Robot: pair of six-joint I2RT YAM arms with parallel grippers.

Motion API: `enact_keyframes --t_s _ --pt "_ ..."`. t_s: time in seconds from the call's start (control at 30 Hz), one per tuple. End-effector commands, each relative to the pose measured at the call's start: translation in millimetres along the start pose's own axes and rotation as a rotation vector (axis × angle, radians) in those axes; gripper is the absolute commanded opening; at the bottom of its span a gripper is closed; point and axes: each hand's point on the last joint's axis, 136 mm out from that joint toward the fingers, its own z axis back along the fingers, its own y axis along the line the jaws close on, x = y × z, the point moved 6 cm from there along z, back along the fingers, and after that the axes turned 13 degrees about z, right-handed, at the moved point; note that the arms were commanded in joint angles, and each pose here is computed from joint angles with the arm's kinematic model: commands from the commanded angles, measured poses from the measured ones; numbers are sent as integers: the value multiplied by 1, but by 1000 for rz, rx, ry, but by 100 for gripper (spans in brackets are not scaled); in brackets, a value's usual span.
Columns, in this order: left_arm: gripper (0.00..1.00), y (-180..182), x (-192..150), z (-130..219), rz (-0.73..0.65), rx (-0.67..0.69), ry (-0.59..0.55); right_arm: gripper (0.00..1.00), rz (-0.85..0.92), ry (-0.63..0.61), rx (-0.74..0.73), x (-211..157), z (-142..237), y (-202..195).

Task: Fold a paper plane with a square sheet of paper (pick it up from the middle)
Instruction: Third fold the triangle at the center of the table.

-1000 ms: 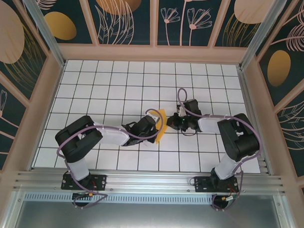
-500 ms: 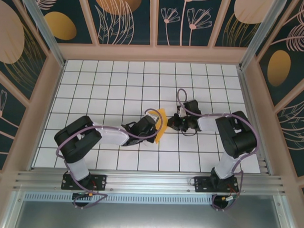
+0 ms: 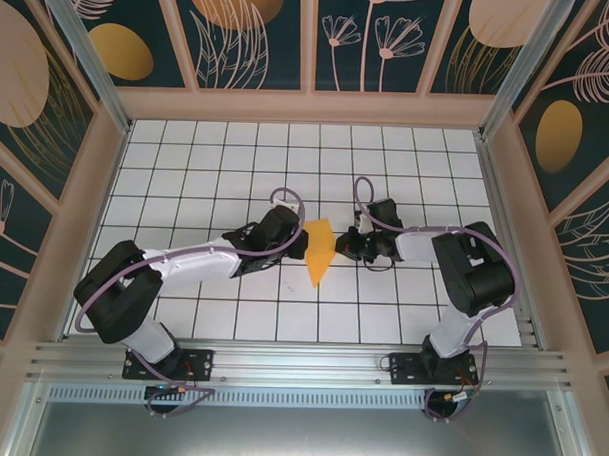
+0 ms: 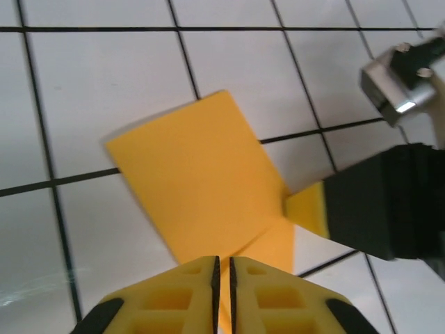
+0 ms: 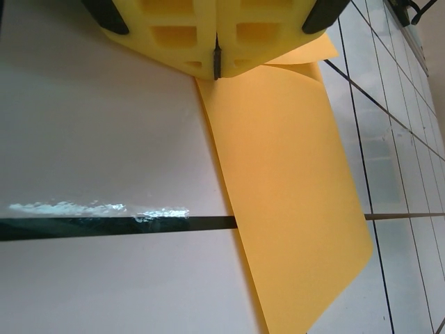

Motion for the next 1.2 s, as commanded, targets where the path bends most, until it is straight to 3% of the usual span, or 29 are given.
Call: enact_keyframes --t_s 0.0,0.13,0.43,0.73,1.17 --pt "10 -25 -9 -8 6 -157 129 7 -10 23 -64 -4 -3 -8" --pt "4 -20 -21 -24 37 -161 186 7 -9 22 -66 -3 -3 -8" --pt "0 25 -53 -61 49 35 262 8 18 -8 -8 8 5 8" --pt "0 39 -63 -62 15 71 278 12 64 -66 20 31 20 27" --pt "0 41 -63 -60 -36 92 290 10 -8 25 -54 9 -9 -9"
